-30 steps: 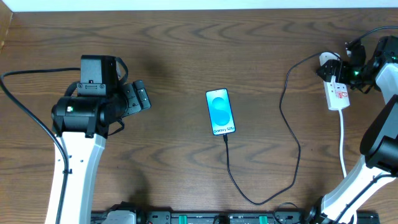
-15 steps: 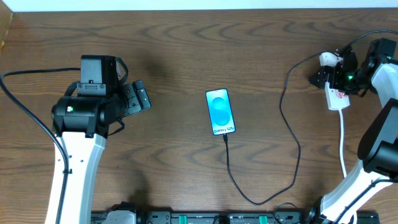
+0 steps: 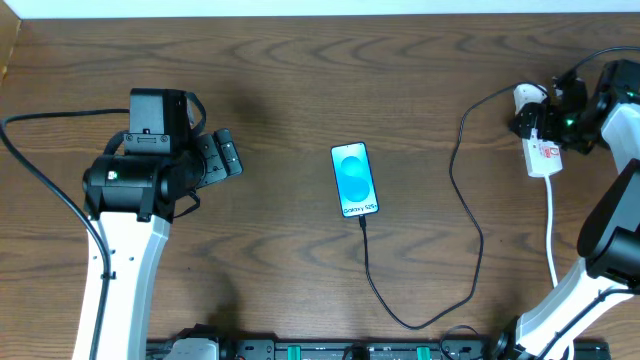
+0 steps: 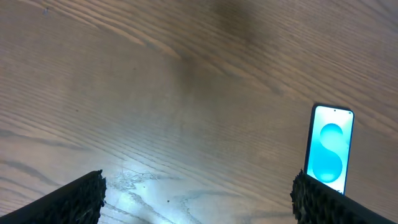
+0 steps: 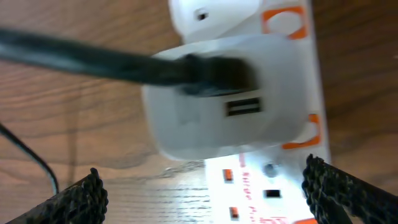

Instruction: Plug charger to phone and switch on socket

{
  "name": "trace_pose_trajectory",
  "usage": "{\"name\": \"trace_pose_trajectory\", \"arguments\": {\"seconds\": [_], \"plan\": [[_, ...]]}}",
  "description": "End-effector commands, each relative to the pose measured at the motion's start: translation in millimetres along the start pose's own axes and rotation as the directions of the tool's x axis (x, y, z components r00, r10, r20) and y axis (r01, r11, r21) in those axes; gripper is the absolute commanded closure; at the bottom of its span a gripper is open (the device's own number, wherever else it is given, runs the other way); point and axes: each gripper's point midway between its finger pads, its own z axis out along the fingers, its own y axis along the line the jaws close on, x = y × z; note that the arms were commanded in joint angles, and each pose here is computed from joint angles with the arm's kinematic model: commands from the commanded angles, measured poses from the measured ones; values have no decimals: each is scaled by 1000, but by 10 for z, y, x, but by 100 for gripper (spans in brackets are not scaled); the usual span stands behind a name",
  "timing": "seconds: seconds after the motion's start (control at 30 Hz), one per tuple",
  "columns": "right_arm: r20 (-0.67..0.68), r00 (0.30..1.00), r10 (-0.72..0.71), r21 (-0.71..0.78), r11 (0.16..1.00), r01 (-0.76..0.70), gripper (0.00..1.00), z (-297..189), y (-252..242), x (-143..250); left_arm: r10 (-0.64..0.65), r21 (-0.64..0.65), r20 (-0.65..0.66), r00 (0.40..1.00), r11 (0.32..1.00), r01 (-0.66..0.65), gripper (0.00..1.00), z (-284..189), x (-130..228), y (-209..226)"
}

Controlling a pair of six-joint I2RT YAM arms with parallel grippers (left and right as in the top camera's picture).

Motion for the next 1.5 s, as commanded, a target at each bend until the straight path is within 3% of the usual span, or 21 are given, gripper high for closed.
{"name": "trace_pose_trajectory", "arguments": {"seconds": [0.0, 1.47], "plan": [[27, 999, 17, 24, 1000, -17, 1, -97, -64, -40, 9, -14, 1, 1000, 1000, -9, 5, 1, -1, 28], [25, 996, -86, -51, 995, 87, 1, 178, 66, -35, 9, -14, 1, 1000, 1000, -9, 5, 1, -1, 28]]}}
